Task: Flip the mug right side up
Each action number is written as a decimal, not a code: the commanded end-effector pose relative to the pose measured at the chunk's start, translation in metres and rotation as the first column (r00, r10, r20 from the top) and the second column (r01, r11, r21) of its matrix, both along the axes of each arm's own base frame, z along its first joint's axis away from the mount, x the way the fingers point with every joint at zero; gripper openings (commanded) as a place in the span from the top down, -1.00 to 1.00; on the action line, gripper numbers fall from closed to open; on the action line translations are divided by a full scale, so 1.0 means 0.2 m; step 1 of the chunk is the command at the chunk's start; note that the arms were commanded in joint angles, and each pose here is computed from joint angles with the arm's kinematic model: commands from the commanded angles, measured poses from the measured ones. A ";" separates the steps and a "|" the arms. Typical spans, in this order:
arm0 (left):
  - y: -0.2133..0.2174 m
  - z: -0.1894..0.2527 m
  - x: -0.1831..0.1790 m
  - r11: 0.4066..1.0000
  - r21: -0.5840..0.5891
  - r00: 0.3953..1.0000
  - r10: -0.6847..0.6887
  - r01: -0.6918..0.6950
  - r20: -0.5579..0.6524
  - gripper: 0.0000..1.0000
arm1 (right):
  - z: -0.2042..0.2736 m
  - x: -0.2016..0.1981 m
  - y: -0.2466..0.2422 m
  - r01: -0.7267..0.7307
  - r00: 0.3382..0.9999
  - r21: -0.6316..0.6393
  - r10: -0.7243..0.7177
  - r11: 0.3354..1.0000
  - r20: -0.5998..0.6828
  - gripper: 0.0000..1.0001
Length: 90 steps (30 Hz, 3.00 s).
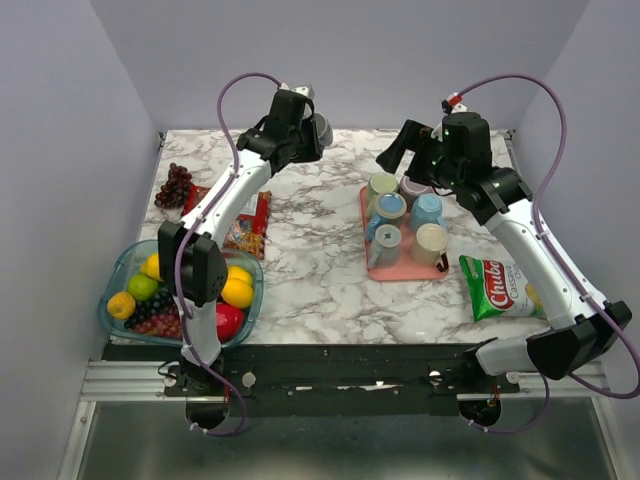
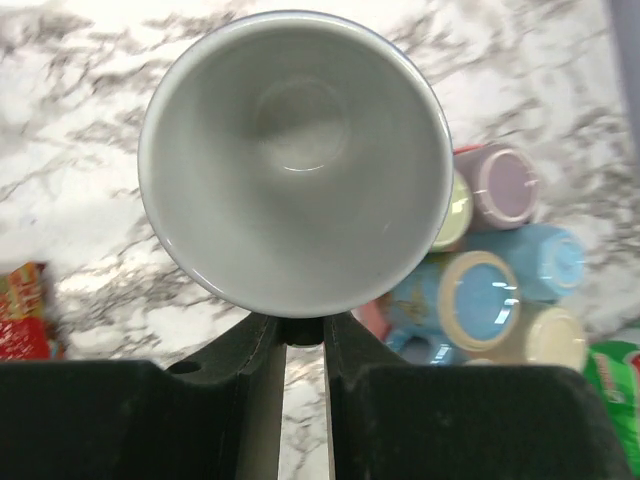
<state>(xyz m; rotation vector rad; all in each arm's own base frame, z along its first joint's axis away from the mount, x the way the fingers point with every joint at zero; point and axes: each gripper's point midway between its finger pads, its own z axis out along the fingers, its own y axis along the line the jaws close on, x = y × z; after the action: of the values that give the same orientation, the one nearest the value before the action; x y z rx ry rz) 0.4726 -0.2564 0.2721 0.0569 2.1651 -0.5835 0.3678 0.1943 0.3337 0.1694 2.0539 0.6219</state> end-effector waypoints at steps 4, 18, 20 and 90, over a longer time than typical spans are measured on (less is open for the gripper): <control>0.30 -0.36 0.15 0.961 0.250 0.974 0.158 -0.115 -0.161 1.00 | -0.17 -0.04 -0.08 0.022 0.994 -0.114 -0.033 0.993 -0.100 -1.00; 0.44 -0.79 0.27 0.943 0.302 0.923 0.237 -0.143 -0.303 1.00 | -0.31 -0.05 -0.07 -0.009 0.981 -0.157 -0.021 0.988 -0.190 -1.00; 0.45 -0.81 0.28 0.940 0.306 0.920 0.246 -0.149 -0.307 1.00 | -0.31 -0.04 -0.07 -0.009 0.981 -0.164 -0.023 0.986 -0.192 -1.00; 0.54 -0.17 -0.65 0.999 0.029 0.998 0.022 -0.021 -0.054 -0.98 | -1.25 -0.30 -0.01 0.329 0.736 -0.517 -0.558 0.790 -0.384 -0.22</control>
<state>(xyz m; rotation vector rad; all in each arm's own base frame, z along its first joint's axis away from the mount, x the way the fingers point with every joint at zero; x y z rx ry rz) 0.3467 -0.1485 0.2342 0.0160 2.2458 -0.5502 0.2983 0.1967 0.0814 0.6531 2.5456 -0.1771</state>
